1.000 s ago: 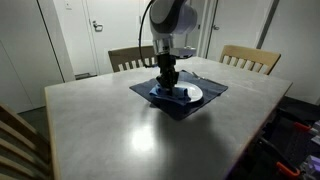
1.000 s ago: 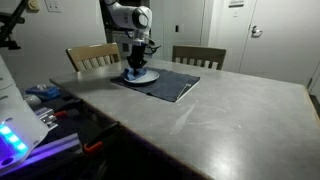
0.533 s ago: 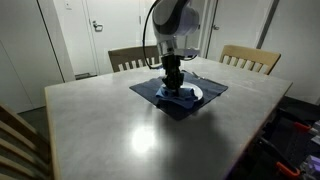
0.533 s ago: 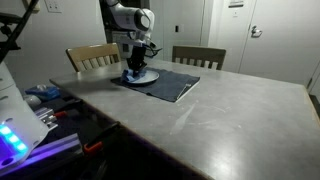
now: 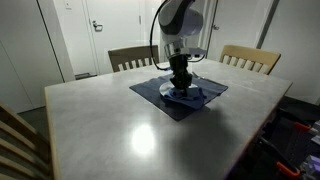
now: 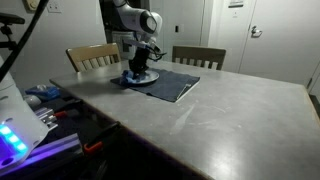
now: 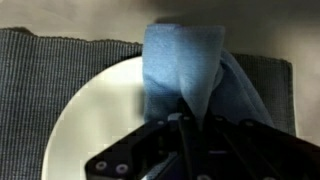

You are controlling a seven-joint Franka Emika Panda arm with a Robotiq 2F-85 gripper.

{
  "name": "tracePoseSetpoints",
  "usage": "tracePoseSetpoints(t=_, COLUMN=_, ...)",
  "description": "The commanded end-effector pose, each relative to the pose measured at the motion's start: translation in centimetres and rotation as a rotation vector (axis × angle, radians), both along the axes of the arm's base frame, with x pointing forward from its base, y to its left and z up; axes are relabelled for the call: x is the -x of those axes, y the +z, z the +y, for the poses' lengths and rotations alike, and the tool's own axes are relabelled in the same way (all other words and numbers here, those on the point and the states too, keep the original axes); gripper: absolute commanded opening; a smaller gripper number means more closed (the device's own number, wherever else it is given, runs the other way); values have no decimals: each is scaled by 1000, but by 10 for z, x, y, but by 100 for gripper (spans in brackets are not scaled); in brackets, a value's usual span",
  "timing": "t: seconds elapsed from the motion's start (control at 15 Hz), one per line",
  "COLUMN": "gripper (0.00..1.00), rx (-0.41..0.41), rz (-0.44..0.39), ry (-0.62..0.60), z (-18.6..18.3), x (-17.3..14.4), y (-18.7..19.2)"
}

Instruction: Wipe the white plate with the blue towel

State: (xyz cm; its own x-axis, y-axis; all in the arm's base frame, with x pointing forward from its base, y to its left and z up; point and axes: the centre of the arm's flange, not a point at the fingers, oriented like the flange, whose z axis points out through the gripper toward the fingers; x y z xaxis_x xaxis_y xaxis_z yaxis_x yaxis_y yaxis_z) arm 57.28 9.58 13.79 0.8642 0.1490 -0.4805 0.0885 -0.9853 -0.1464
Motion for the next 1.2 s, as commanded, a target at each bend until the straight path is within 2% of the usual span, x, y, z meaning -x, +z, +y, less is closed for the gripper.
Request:
tracePoseSetpoints(t=0.0, gripper=3, rx=12, rz=-56, ry=-36, z=-21, x=4, y=-9)
tracePoseSetpoints(t=0.33, gripper=3, rx=69, rz=-79, ry=-92, z=-30, x=0, y=-8)
tracePoseSetpoints(t=0.6, gripper=3, rx=101, rz=-139, ry=-150, z=-35, x=-9, y=-6)
tracePoseSetpoints(t=0.87, gripper=3, rx=81, rz=-241, ry=-150, z=-32, x=-24, y=-1)
tracePoseSetpoints(t=1.13, gripper=3, rx=29, rz=-330, ry=-67, z=-13, x=-47, y=4)
